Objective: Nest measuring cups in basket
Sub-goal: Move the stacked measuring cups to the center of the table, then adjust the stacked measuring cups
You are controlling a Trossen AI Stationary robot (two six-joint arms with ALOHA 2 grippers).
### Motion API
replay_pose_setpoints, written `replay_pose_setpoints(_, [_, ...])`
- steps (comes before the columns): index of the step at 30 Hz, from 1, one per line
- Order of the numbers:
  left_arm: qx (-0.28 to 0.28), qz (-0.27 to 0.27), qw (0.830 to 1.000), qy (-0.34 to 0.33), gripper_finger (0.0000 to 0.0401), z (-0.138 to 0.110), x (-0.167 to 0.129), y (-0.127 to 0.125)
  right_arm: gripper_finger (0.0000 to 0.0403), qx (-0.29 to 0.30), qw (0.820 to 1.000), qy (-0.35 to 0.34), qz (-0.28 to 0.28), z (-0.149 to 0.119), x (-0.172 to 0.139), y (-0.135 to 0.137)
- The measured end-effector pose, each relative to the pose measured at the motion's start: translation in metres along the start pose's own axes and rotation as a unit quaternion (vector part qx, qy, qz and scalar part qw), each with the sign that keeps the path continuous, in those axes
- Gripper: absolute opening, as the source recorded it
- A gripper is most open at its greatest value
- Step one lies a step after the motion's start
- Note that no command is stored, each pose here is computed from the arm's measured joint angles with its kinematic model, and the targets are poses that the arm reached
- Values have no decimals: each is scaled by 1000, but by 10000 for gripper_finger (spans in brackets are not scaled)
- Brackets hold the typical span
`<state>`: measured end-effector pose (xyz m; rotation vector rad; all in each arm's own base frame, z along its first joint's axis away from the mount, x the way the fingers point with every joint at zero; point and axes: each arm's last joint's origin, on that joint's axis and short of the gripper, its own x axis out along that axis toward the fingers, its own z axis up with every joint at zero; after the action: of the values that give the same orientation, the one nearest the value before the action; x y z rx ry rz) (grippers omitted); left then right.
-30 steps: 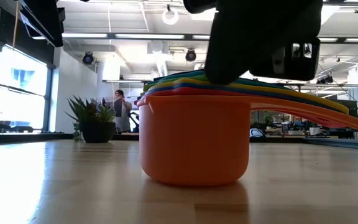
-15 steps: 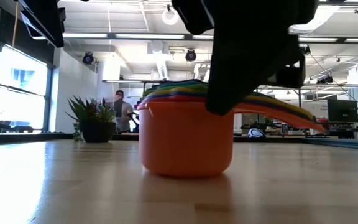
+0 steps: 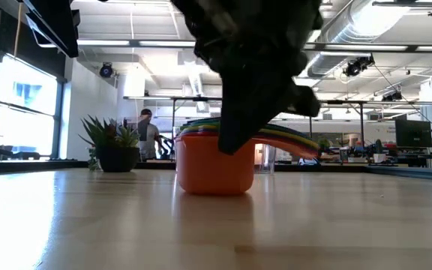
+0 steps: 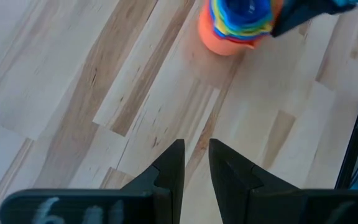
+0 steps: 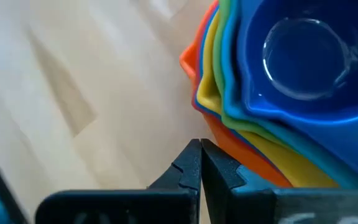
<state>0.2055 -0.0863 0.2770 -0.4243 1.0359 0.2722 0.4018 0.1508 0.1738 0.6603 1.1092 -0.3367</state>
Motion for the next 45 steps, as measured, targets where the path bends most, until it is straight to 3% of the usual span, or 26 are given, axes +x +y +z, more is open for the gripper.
replay_pose_setpoints(9, [13, 0, 1000, 0, 62, 0, 0, 0, 0, 11, 1000, 1, -4, 34, 3, -23])
replay_pose_setpoints(15, [13, 0, 1000, 0, 62, 0, 0, 0, 0, 18, 1000, 13, 10, 37, -4, -24])
replay_pose_setpoints(22, [10, -7, 1000, -6, 62, 1, 0, -1, 0, 29, 1000, 6, 9, 27, -35, -17])
replay_pose_setpoints(29, [31, -67, 995, -64, 62, 13, 3, -17, 0, 23, 999, -25, -41, 30, -77, -30])
replay_pose_setpoints(38, [88, -102, 983, -122, 62, 27, 20, -37, 0, 1, 995, -64, -79, 55, -131, -66])
replay_pose_setpoints(45, [100, -65, 988, -99, 62, 33, 59, -41, 0, -14, 995, -48, -91, 82, -143, -100])
